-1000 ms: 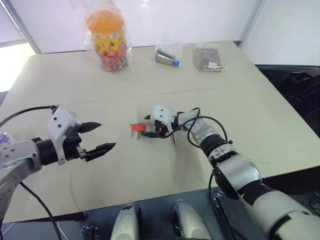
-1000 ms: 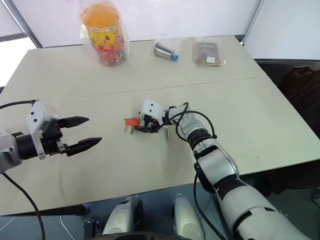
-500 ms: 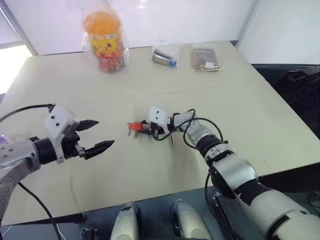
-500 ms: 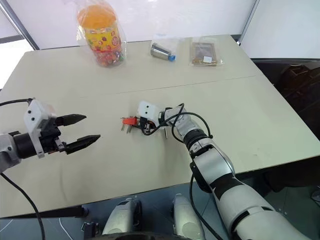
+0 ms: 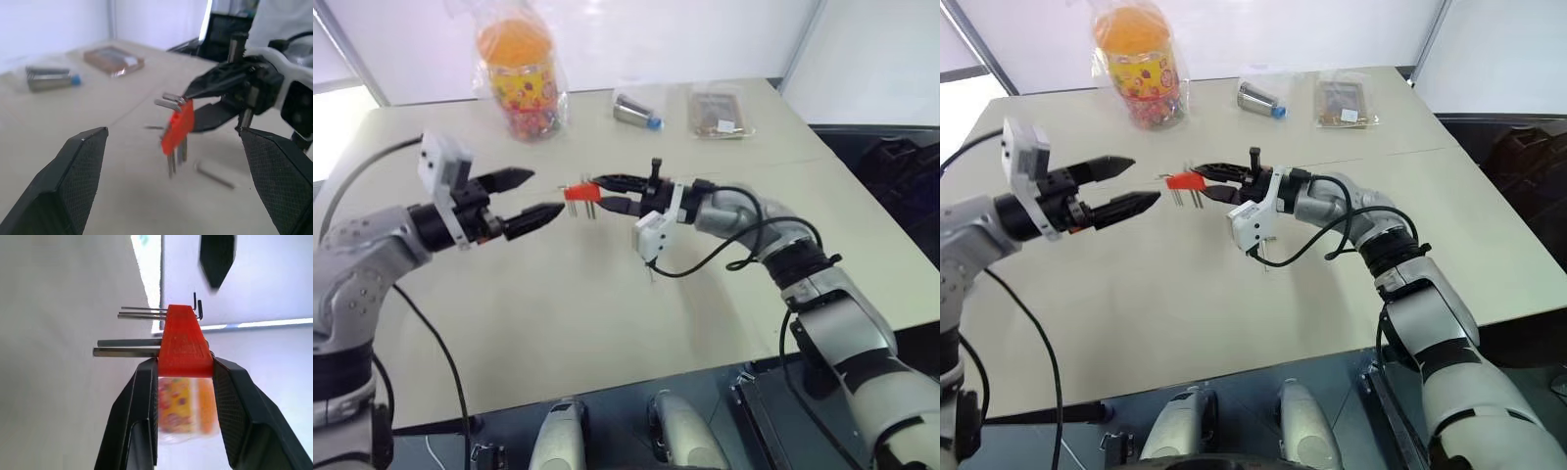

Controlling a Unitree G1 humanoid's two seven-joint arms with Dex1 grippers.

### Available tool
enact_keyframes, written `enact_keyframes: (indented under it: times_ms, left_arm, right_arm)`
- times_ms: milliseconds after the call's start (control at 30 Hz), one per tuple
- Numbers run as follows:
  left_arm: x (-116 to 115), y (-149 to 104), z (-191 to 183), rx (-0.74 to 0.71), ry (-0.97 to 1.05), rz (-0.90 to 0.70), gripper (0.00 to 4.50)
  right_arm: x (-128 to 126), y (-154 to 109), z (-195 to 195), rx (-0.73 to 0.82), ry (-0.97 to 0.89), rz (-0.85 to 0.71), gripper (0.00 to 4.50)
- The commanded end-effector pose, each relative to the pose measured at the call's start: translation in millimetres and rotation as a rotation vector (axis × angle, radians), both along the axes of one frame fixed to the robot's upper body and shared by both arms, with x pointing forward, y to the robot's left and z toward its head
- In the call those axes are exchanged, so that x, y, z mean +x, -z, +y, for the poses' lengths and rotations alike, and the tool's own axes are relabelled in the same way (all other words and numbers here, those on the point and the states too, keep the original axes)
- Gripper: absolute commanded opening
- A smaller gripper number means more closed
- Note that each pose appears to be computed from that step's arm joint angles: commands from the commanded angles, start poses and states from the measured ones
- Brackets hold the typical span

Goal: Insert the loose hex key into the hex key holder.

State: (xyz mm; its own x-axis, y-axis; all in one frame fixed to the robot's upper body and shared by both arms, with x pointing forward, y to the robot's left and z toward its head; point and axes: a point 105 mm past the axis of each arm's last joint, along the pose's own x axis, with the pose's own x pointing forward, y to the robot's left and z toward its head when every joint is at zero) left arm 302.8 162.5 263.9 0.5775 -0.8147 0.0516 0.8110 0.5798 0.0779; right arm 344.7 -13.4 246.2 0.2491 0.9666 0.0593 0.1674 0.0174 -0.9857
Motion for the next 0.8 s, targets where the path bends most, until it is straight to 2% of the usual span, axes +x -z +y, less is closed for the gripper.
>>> enact_keyframes:
  times_ms: [33,333,800]
  left_arm:
    - [0,-16,-10,-0.063,0.085,-0.008,4.50]
    - [4,-30,-22,-0.125,0.178,-0.001,4.50]
    - [3,-25,-28,-0.114,0.212,0.011,4.50]
  right_arm:
    - [-8,-41,-7,0.061,-0.026,-0.111,1.01]
    - [-17,-53,-9,0.039,-0.063,-0.158,1.01]
    - [-22,-59,-7,0.041,-0.073,-0.187,1.01]
